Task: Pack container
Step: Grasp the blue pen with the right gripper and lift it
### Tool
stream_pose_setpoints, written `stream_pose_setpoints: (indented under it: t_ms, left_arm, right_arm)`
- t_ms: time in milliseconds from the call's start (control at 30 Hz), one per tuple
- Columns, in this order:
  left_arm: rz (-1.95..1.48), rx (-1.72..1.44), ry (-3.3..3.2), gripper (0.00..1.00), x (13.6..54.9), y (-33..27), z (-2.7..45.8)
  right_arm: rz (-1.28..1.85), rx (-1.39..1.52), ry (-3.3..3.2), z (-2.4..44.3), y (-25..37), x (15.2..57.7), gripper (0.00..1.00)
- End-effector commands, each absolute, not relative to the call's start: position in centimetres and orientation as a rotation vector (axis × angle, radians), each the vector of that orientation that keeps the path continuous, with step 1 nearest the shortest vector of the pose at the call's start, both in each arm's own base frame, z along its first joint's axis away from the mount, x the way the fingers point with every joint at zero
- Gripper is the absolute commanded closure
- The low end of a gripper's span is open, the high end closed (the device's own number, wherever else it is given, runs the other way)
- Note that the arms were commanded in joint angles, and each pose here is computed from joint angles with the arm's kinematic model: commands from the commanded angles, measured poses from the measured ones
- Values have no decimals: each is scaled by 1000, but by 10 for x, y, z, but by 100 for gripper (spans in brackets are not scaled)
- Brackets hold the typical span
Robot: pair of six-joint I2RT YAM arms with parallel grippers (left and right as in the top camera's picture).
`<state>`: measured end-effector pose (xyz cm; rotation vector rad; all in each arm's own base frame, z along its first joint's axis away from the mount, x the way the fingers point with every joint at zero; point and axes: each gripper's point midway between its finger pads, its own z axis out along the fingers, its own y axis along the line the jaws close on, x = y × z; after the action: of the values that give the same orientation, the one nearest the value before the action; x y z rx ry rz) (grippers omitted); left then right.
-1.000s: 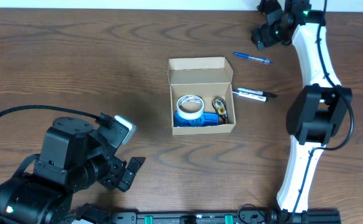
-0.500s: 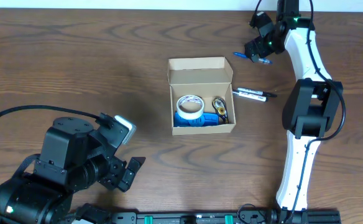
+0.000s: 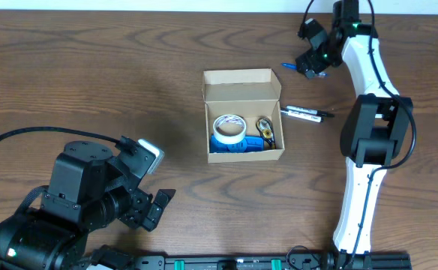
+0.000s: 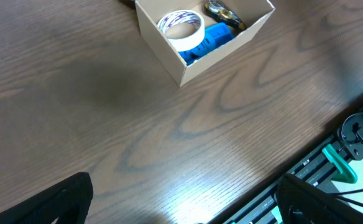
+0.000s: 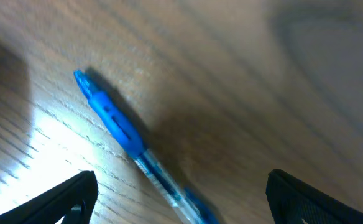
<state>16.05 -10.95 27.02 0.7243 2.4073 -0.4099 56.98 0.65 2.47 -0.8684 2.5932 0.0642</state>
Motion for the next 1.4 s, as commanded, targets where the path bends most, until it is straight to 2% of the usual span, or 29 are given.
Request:
stream_pose_setpoints:
  t_ms: [0,100,200,467,667,867,1133,1367]
  left_arm:
    - [-423,735,2398,5,159,-111,273]
    - [-423,734,2398,5,159,-111,273]
    - [-423,734,2398,5,159,-111,273]
    - [-423,734,2398,5,159,-111,273]
    - [-423,734,2398,5,159,-111,273]
    - [-423,734,2398,5,159,-111,273]
    - [-423,734,2398,5,159,-111,273]
    - [-423,735,2398,5,159,-111,273]
  right_arm:
    - [4,-962,2623,3,13,560,10]
    - [-30,-991,2626,-2,14,559,8]
    - [-31,-996,2624,-6,15,558,10]
    - [-39,-1007,2623,-18,19,556,28]
    - [-88,-1015,2641,-31,16,551,32]
    - [-65,-1018,2650,-35,18,547,43]
    - [-3,-1008,2670,-36,20,540,48]
    - [23,-981,2693,-37,15,536,60]
